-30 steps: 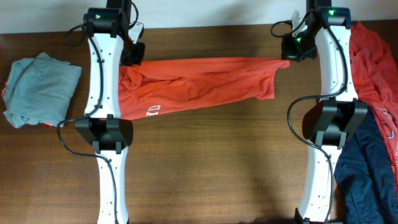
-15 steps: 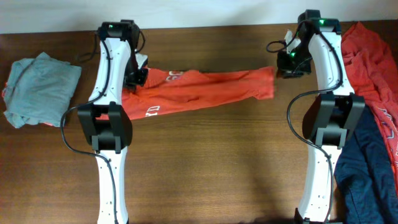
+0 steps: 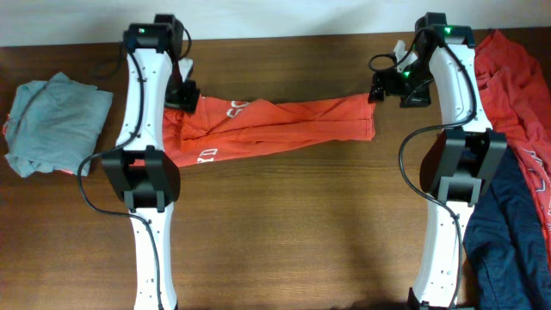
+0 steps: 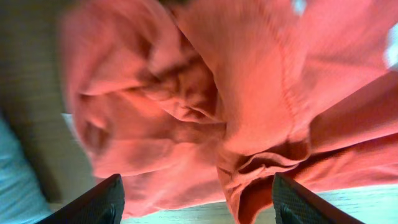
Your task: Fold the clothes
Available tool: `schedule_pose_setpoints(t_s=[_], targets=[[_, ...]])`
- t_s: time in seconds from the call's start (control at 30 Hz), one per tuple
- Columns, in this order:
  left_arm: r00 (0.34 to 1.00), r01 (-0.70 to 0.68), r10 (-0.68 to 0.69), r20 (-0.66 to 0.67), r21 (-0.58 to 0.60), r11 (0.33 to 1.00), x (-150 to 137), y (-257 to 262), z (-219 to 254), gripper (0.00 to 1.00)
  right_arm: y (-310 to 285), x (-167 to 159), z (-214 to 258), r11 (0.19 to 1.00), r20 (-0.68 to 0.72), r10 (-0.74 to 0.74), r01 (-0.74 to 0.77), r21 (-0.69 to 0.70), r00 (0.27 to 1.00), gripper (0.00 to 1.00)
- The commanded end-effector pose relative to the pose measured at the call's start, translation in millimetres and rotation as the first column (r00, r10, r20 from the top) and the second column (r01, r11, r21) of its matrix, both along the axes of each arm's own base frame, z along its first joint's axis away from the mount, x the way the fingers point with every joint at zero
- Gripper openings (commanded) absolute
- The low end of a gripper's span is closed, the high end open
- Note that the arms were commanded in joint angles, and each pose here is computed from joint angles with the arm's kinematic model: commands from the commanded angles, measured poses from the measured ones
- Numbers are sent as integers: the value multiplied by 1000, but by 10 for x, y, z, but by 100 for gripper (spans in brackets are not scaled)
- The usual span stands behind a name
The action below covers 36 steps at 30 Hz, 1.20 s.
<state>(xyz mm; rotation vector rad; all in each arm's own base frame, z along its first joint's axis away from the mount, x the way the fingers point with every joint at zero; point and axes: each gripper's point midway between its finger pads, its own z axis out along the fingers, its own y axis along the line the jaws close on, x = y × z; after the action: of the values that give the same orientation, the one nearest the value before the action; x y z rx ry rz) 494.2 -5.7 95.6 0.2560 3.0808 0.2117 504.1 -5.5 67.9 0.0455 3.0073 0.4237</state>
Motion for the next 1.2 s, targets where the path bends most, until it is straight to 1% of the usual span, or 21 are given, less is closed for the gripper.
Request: schedule_pose_setpoints(t_s=[0.0, 0.1, 0.17, 0.23, 0.37, 0.43, 0.47, 0.5, 0.53, 0.57, 0.63, 0.67, 0.77, 0.97, 1.03, 1.1, 1.17], targets=[[968, -65, 68, 241, -21, 998, 261, 23, 664, 75, 216, -60, -65, 995, -10, 66, -65, 74, 998, 90], [916, -91, 104, 387, -53, 994, 363, 30, 1098, 74, 288, -126, -213, 993, -38, 86, -82, 83, 996, 89], [891, -92, 110, 441, -62, 994, 384, 46, 1285, 73, 362, -147, -321, 990, -45, 95, -89, 108, 995, 88], [882, -91, 110, 457, -64, 994, 385, 46, 1354, 73, 431, -142, -410, 987, -38, 102, -96, 128, 994, 85], [885, -91, 110, 452, -63, 994, 371, 46, 1348, 73, 517, -116, -568, 985, -19, 120, -117, 123, 993, 80], [886, -91, 110, 450, -63, 994, 366, 47, 1346, 73, 569, -126, -643, 984, -17, 131, -128, 120, 991, 76], [886, -91, 109, 450, -63, 994, 366, 47, 1346, 73, 593, -132, -674, 984, -17, 136, -133, 120, 991, 70], [886, -91, 109, 450, -63, 994, 366, 47, 1346, 73, 612, -135, -697, 983, -16, 140, -137, 119, 990, 55], [886, -91, 110, 450, -63, 994, 366, 47, 1346, 73, 614, -135, -704, 984, -17, 140, -137, 114, 990, 36], [886, -91, 110, 450, -63, 994, 366, 47, 1346, 73, 554, -133, -728, 990, -30, 115, -112, 81, 993, 4], [885, -96, 110, 452, -54, 994, 366, 66, 1350, 73, 377, -106, -761, 999, -46, 49, -50, -6, 998, 4], [884, -96, 110, 454, -53, 994, 360, 68, 1365, 73, 341, -97, -749, 999, -44, 43, -43, -10, 998, 4], [870, -95, 111, 481, -57, 994, 327, 71, 1516, 73, 140, -103, -639, 1000, -43, 0, -1, -4, 999, 4], [783, -106, 134, 607, -82, 991, 167, 195, 2185, 73, -450, -133, -185, 994, 6, -108, 108, -7, 994, 4], [768, -103, 134, 627, -86, 991, 96, 195, 2325, 73, -670, -162, -28, 988, 27, -151, 152, -9, 988, 4], [755, -102, 135, 642, -88, 991, 37, 199, 2434, 75, -828, -183, 78, 984, 45, -177, 178, -3, 983, 4], [745, -102, 136, 652, -90, 991, -1, 207, 2504, 78, -928, -203, 175, 986, 68, -168, 166, 30, 983, 4]])
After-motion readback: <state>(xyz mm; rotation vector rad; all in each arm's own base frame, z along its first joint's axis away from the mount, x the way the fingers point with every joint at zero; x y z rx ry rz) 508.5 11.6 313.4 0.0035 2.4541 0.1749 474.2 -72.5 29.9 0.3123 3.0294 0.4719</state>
